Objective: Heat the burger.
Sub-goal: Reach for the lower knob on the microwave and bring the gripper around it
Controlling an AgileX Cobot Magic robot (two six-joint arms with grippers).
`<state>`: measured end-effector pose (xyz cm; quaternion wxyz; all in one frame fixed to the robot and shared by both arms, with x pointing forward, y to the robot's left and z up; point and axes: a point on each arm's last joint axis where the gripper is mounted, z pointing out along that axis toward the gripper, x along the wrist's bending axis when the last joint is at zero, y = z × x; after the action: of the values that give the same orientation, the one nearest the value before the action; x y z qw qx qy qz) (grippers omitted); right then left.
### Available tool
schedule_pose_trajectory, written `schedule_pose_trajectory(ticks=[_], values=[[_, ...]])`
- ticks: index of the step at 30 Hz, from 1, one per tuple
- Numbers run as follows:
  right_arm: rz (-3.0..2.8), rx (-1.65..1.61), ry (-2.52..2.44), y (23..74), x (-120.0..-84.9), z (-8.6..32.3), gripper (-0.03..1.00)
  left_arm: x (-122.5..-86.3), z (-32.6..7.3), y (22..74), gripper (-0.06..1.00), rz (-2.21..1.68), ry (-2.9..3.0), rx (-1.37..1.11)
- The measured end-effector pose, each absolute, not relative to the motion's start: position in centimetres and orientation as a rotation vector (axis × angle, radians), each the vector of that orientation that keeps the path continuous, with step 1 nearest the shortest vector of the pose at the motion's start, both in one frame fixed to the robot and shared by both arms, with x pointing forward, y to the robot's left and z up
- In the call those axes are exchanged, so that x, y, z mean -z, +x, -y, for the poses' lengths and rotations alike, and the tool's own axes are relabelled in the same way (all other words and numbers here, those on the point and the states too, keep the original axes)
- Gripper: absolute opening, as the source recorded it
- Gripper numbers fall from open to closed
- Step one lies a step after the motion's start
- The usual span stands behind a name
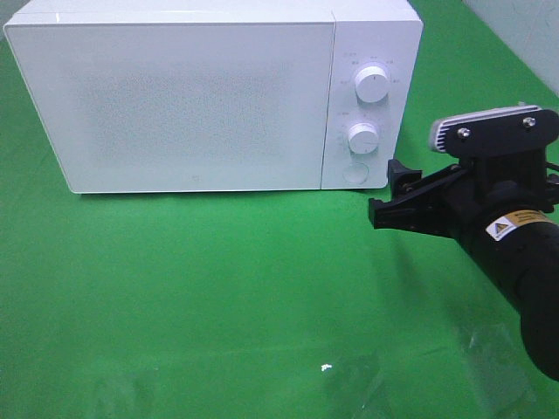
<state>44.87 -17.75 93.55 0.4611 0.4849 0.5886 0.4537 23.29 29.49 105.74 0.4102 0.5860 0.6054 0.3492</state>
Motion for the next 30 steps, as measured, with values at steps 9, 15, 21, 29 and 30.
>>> schedule_pose_trajectory(ticks=[9, 15, 21, 29, 30], values=[[-1.374, -1.093, 1.274, 46.6, -93.3, 15.5, 0.71, -105.7, -29.5, 23.3, 0.97, -1.524, 1.475, -0.879], [-1.339, -1.055, 1.327, 47.5, -92.6, 15.0, 0.74, -105.7, -29.5, 23.3, 0.97, -1.524, 1.475, -0.879], [-1.344, -1.055, 1.314, 48.3, -92.0, 14.2, 0.76, -105.7, -29.5, 23.3, 0.97, -1.524, 1.475, -0.879], [-1.349, -1.070, 1.284, 50.3, -91.2, 12.7, 0.76, -105.7, -29.5, 23.3, 0.97, -1.524, 1.475, -0.879], [-1.349, -1.070, 1.284, 50.3, -91.2, 12.7, 0.76, -105.7, -29.5, 23.3, 0.97, -1.524, 1.475, -0.879]])
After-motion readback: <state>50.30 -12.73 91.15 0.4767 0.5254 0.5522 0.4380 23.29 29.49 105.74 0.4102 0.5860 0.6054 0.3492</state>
